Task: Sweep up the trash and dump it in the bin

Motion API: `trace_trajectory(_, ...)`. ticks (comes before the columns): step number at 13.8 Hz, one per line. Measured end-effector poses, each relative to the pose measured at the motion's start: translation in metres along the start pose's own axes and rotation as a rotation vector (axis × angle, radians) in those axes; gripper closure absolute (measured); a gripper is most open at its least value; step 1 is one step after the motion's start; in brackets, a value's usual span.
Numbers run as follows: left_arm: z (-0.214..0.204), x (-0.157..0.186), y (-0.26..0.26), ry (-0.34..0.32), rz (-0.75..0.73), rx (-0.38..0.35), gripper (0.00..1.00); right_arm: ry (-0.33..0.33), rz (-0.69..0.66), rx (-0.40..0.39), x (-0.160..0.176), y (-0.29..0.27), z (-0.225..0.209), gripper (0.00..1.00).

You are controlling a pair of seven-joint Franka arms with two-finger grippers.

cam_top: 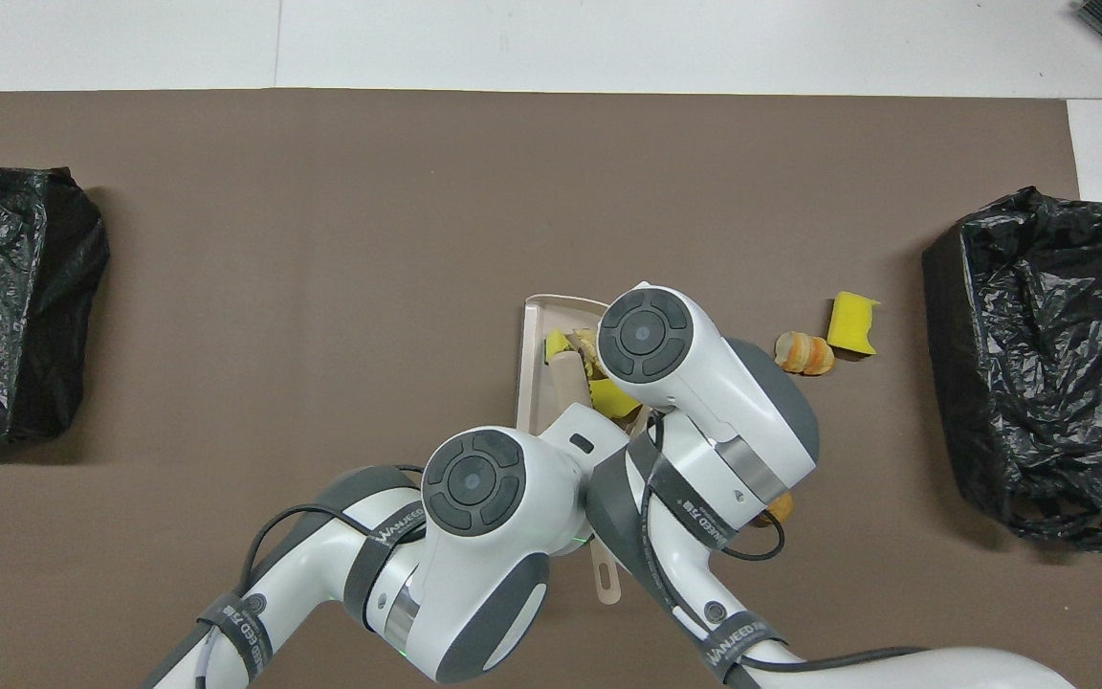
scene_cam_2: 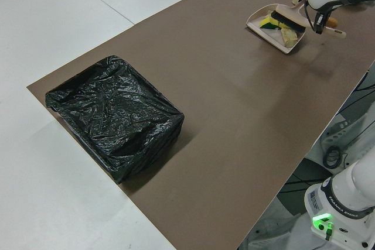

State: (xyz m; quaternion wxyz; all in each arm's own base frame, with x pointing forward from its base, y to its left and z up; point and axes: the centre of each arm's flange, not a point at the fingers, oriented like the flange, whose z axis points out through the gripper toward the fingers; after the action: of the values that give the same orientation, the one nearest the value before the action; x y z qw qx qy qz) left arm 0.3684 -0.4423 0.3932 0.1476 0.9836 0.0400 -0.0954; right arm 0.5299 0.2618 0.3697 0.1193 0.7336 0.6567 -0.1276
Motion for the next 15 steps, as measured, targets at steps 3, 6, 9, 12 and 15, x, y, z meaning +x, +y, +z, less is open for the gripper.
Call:
trace_trajectory(3, -0.017, -0.012, -0.001, -0.004, -0.019, 0.033, 0.74, 0.027, 0.016, -0.003, -0.01, -0.002, 0.003, 0.68)
trace_trajectory(6, -0.044, -0.02, -0.004, 0.022, -0.02, 0.052, 0.74, 0.026, 0.015, 0.001, -0.012, -0.006, 0.007, 0.68)
trace_trajectory(9, -0.08, -0.013, -0.017, 0.023, -0.044, 0.093, 0.74, 0.03, 0.014, -0.001, -0.013, -0.005, 0.01, 0.68)
trace_trajectory(12, -0.097, 0.017, -0.045, 0.015, -0.114, 0.113, 0.74, 0.067, 0.015, 0.014, -0.03, 0.003, 0.006, 0.68)
trace_trajectory(15, -0.099, 0.035, -0.066, 0.013, -0.143, 0.142, 0.74, 0.121, 0.054, 0.014, -0.057, 0.02, -0.009, 0.68)
